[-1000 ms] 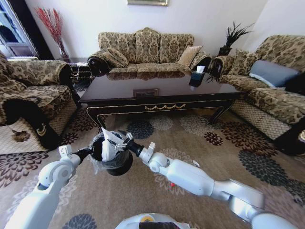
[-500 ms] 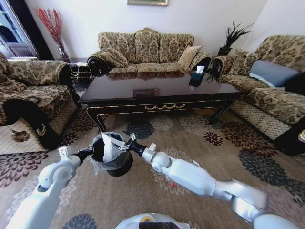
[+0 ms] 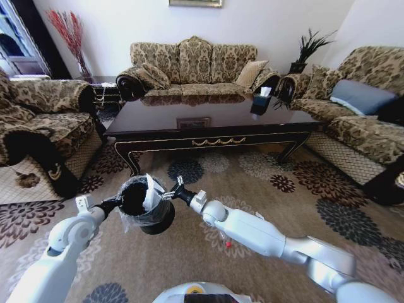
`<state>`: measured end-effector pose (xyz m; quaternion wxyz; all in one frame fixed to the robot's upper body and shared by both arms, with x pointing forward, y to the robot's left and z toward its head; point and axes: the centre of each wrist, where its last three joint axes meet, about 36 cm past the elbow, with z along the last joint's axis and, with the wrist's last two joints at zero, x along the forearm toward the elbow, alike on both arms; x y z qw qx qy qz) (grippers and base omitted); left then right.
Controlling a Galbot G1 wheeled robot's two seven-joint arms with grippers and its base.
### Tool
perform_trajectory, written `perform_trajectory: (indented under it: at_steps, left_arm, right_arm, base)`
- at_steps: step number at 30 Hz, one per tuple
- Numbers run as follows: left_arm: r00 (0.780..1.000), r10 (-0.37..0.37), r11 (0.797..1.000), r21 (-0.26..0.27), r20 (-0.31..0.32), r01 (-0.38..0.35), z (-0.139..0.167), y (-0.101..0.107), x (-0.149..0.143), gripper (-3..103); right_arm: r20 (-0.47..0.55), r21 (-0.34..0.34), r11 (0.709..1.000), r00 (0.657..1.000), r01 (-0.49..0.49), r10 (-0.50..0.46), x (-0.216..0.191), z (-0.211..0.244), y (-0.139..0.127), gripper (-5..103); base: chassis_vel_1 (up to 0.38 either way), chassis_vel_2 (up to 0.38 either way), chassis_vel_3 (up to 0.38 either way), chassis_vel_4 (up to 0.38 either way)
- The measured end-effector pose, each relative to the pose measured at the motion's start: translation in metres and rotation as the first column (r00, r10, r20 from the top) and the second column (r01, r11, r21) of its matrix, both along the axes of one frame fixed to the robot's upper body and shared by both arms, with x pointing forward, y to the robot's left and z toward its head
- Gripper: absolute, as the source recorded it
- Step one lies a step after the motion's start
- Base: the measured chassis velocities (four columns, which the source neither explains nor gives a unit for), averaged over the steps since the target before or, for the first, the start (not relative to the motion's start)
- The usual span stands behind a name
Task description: Move to the front of the table and pick up the trash from the floor, then place it into the trash bin.
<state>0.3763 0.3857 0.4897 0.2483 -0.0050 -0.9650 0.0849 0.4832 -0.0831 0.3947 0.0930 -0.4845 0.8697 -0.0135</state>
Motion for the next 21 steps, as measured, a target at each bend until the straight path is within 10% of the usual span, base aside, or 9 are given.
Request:
perform_trajectory:
  at_steps: [21]
  left_arm:
    - [1.000,0.014,1.000,-0.005,0.006,-0.014,-0.001,0.002,-0.002,4]
  right_arm:
    - [0.043,-0.085,0.996,0.999,-0.030,0.034,-0.011,-0.014,-0.047,100]
  base:
    - [0.000,0.000,0.000,0.000]
